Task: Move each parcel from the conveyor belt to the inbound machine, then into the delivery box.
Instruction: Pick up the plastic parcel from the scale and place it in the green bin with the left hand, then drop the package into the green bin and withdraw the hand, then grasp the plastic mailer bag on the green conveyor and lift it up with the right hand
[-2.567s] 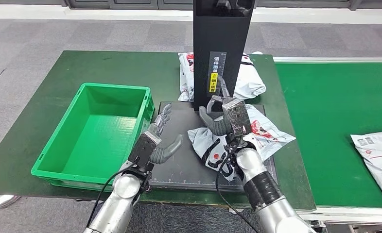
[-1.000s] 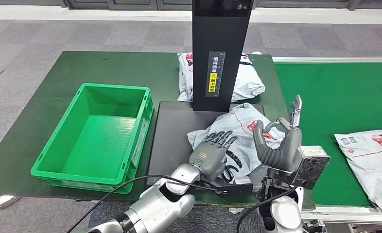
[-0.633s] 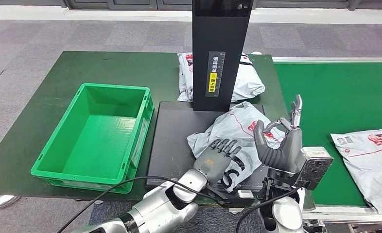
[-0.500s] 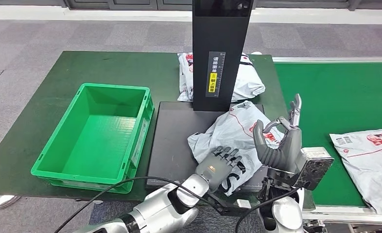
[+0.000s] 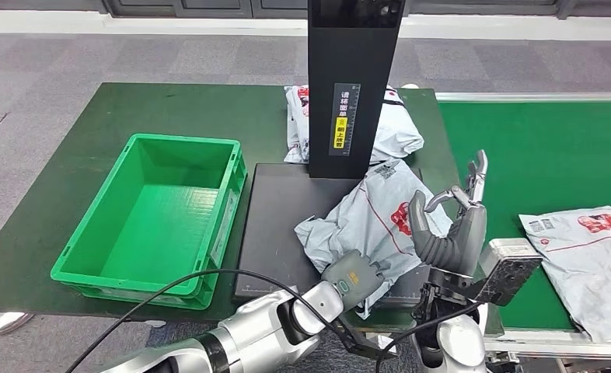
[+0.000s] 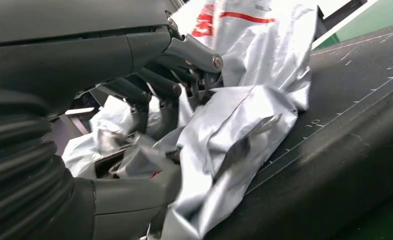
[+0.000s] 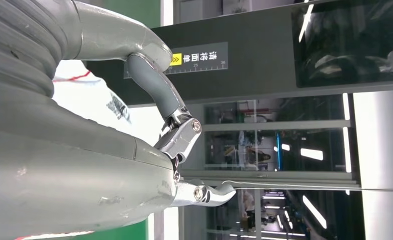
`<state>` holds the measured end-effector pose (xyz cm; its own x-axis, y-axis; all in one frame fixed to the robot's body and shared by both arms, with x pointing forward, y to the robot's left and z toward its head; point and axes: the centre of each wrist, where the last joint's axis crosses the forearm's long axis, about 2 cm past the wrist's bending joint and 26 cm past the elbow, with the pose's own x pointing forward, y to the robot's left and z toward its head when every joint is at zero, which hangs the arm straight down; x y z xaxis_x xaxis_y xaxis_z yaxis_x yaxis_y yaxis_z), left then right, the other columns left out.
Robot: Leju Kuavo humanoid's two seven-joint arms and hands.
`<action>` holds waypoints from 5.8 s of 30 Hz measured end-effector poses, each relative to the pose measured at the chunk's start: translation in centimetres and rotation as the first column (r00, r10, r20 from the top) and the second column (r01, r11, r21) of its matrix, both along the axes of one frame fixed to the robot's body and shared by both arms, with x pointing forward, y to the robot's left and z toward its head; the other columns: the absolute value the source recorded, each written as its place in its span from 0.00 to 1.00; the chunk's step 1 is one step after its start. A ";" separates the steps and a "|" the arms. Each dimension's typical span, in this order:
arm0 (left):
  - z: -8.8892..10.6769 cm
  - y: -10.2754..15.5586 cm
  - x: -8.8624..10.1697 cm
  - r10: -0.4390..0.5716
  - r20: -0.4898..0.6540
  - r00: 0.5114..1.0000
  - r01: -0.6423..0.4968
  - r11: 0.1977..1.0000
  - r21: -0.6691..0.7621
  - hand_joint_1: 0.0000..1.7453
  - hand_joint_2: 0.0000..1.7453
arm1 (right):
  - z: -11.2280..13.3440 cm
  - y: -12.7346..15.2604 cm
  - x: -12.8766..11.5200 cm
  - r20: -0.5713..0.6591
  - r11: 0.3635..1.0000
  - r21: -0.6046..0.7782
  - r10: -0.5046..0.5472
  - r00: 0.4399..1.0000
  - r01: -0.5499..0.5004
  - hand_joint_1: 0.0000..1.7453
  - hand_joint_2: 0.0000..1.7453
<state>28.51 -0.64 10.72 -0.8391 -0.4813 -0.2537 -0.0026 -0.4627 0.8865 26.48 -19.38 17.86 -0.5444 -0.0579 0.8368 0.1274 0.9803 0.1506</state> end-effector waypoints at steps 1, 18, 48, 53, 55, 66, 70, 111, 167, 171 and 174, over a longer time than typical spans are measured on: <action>0.0 0.0 0.1 0.000 0.003 1.000 0.000 1.000 0.002 1.00 1.00 | 0.0 0.0 0.0 0.001 1.000 0.002 0.002 1.000 -0.002 0.00 1.00; 1.6 1.7 3.0 0.221 0.164 0.961 -0.136 0.901 -0.412 1.00 1.00 | 0.1 0.2 0.0 -0.009 0.999 0.016 0.028 1.000 -0.028 0.00 1.00; 7.8 17.6 9.6 0.790 0.182 0.586 -0.227 0.375 -0.899 1.00 1.00 | -3.5 -2.1 -1.1 -0.150 0.996 0.020 -0.088 0.985 0.092 0.00 1.00; 9.0 20.4 9.3 0.847 0.180 0.500 -0.197 0.314 -0.929 1.00 1.00 | -4.8 -2.4 -1.7 -0.174 0.994 0.026 -0.099 0.980 0.105 0.00 1.00; 9.3 21.2 9.2 0.860 0.181 0.478 -0.188 0.301 -0.935 1.00 1.00 | -5.1 -2.5 -1.9 -0.182 0.994 0.023 -0.100 0.978 0.105 0.00 1.00; 9.9 26.6 8.7 0.941 0.083 0.328 -0.210 0.158 -0.965 0.00 0.25 | -7.1 -3.5 -3.7 -0.240 0.990 0.014 -0.136 0.961 0.143 0.00 1.00; 9.1 27.6 9.0 0.954 0.022 0.298 -0.311 0.119 -0.943 0.00 0.00 | -7.6 -3.8 -4.4 -0.267 0.989 0.004 -0.143 0.953 0.150 0.00 1.00; 6.2 23.5 12.0 0.459 -0.576 0.677 -0.406 -0.419 -0.812 0.00 1.00 | -8.0 -4.8 -5.7 -0.362 0.988 -0.051 -0.154 0.919 0.146 0.00 1.00; 4.7 16.9 2.6 0.089 -0.484 0.871 -0.362 -0.549 -0.753 0.00 1.00 | -14.4 -24.3 5.3 -0.714 0.504 -0.635 -0.673 0.195 -0.585 1.00 1.00; 4.5 17.0 2.4 0.103 -0.485 0.868 -0.359 -0.545 -0.758 0.00 1.00 | -14.4 -23.9 5.5 -0.766 0.565 -0.615 -0.592 0.249 -0.550 1.00 1.00; 4.2 17.2 2.0 0.114 -0.489 0.865 -0.359 -0.541 -0.761 0.00 1.00 | -14.2 -23.5 5.9 -0.803 0.626 -0.591 -0.519 0.293 -0.509 1.00 1.00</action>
